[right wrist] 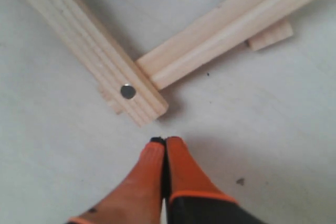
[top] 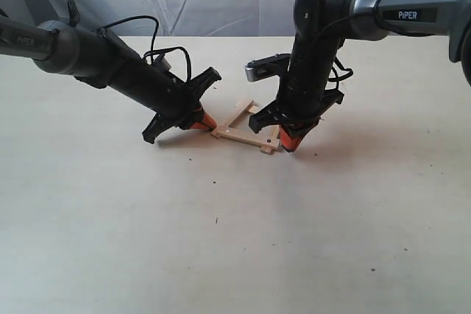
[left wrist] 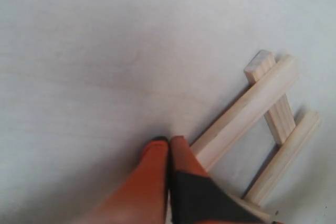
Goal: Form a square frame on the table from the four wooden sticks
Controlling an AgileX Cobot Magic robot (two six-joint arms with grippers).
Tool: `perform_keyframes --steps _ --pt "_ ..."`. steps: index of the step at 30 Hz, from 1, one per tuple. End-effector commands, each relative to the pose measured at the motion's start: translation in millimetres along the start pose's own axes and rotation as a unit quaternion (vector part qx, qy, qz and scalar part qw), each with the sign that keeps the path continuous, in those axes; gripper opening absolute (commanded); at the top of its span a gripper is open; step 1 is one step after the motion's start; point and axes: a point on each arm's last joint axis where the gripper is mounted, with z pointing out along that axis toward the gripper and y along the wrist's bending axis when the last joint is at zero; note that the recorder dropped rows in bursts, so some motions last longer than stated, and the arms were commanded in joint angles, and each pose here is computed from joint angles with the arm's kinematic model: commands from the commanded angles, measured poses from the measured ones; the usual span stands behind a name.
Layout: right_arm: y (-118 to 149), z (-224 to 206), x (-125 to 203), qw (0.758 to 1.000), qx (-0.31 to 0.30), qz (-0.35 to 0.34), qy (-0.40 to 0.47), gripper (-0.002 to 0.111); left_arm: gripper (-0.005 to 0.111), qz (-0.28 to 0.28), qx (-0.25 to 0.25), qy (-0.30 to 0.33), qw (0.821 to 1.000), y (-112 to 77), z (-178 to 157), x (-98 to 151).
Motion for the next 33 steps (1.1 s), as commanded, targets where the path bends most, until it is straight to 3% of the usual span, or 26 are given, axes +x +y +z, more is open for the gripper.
perform_keyframes --steps 1,25,29,33 --pt "-5.5 6.7 -1.7 1.000 0.004 0.009 -0.005 0.000 0.000 0.002 -0.010 0.010 1.000 5.8 5.4 1.3" --pt "1.2 6.6 -6.0 0.999 -0.034 0.032 -0.028 0.000 0.000 0.001 -0.009 0.012 1.000 5.6 5.4 1.7" --pt "-1.9 -1.9 -3.7 0.999 -0.007 0.017 -0.027 0.000 0.000 0.001 -0.009 0.007 1.000 6.0 5.1 0.4" --pt "-9.8 -38.4 1.7 0.997 0.053 0.029 -0.057 0.000 0.000 0.003 -0.003 -0.026 1.000 5.5 -15.6 -14.3"
